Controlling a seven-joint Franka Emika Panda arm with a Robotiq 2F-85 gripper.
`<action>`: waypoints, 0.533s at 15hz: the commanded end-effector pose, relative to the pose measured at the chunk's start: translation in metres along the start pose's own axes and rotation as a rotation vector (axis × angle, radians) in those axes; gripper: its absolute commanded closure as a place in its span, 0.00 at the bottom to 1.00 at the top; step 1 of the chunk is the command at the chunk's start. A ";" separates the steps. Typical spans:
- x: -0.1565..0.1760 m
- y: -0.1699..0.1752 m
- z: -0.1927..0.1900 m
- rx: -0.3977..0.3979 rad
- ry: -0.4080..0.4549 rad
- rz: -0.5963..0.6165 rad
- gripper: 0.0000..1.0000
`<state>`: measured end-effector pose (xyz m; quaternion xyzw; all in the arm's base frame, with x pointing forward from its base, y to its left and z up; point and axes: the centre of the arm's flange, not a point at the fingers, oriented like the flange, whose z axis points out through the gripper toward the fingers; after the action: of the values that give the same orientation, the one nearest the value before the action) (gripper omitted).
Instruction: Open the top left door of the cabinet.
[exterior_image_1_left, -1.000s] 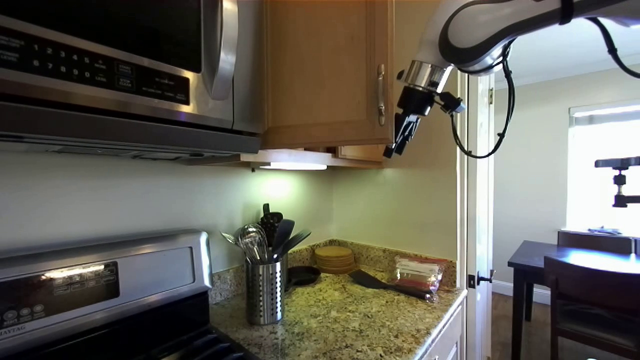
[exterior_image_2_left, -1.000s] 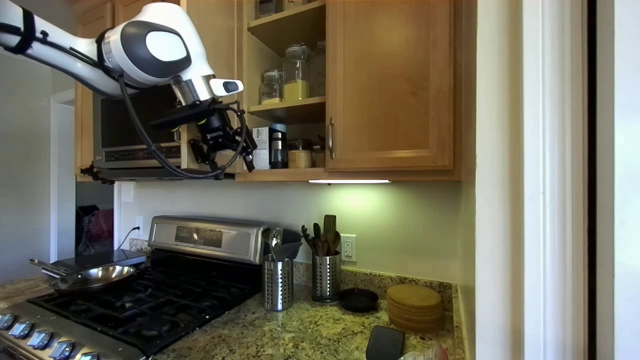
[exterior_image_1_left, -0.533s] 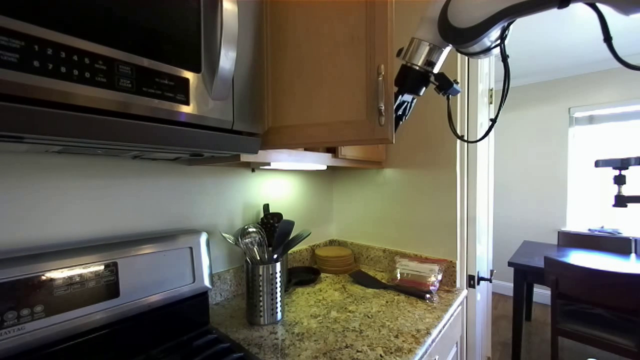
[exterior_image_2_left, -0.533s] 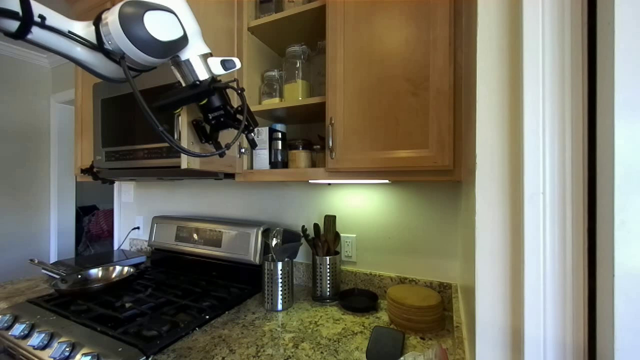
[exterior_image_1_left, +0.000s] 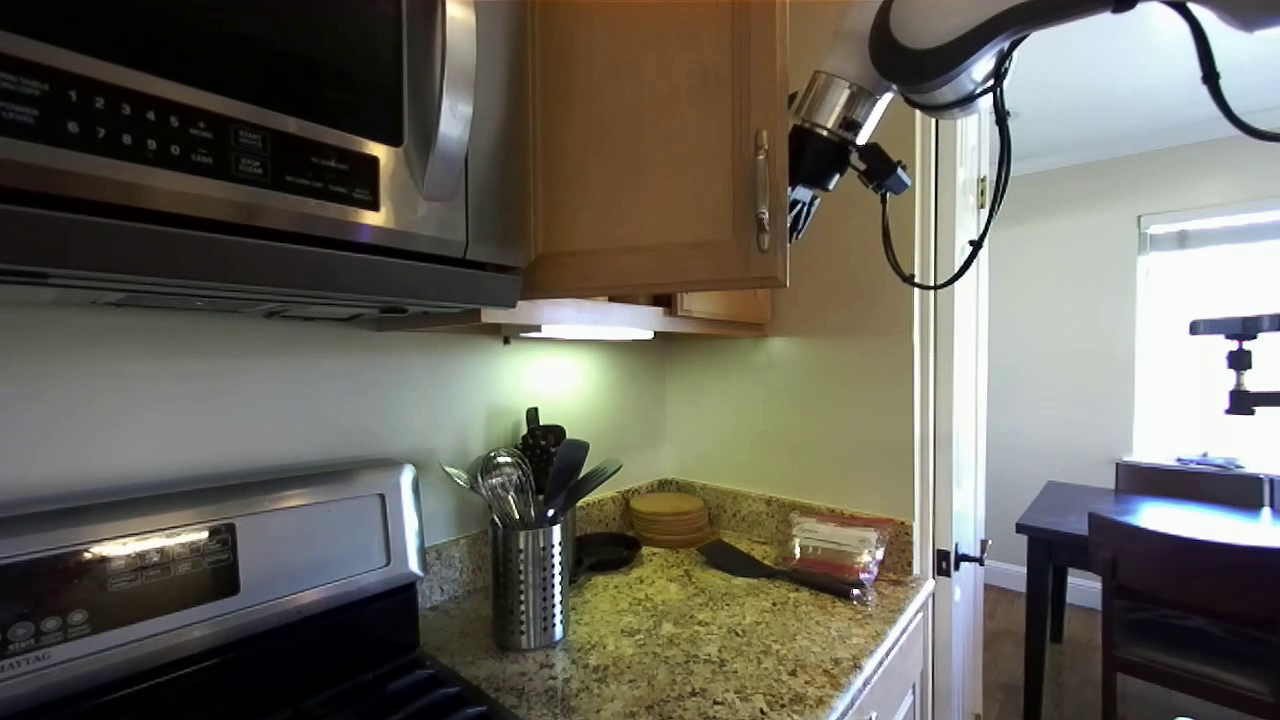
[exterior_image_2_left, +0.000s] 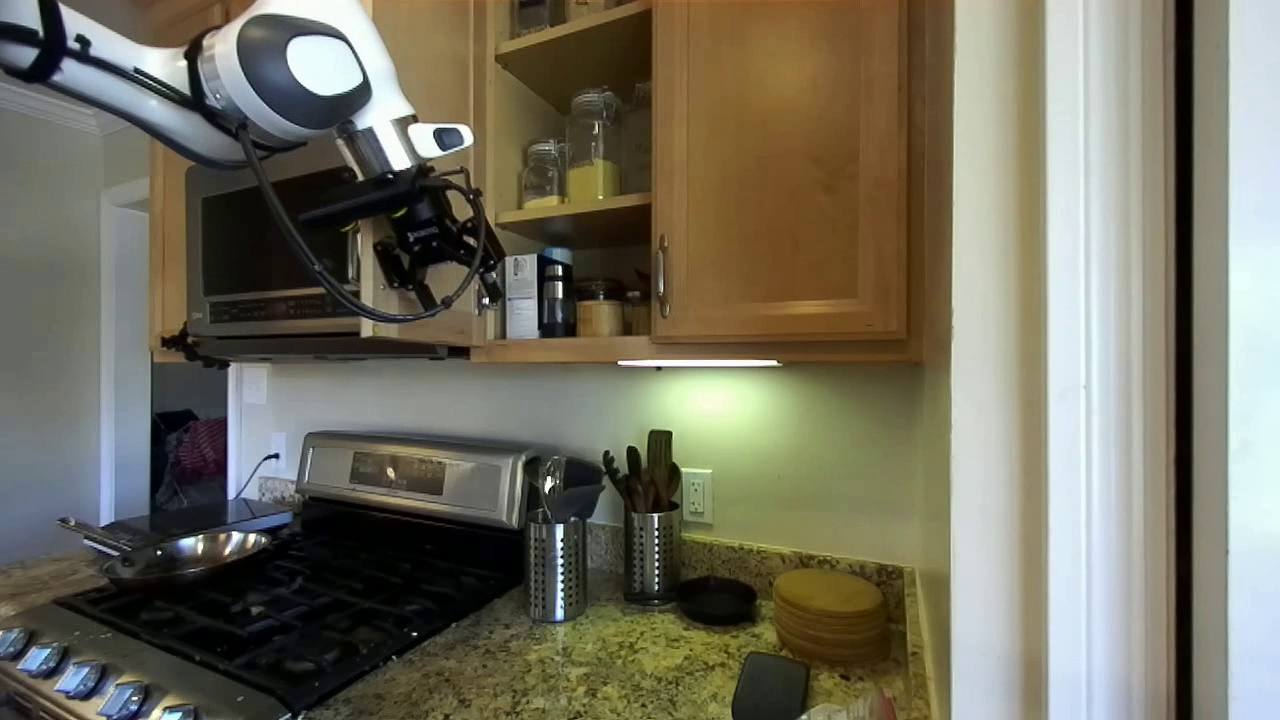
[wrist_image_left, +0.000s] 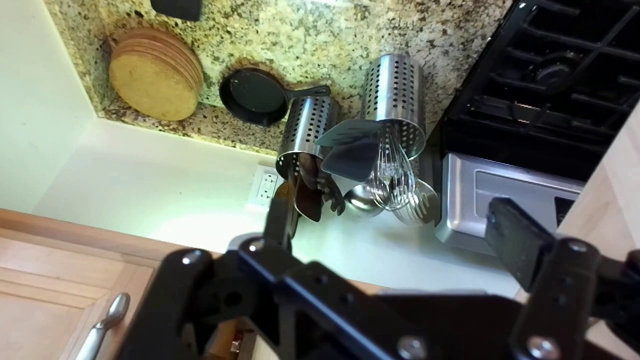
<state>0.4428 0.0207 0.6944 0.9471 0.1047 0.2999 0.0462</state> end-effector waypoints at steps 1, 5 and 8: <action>0.004 -0.023 0.004 0.057 0.024 -0.044 0.00; 0.008 -0.058 0.005 0.131 0.026 -0.123 0.00; 0.009 -0.077 0.008 0.173 0.028 -0.178 0.00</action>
<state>0.4394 0.0876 0.6877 0.9375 0.1846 0.2951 0.0033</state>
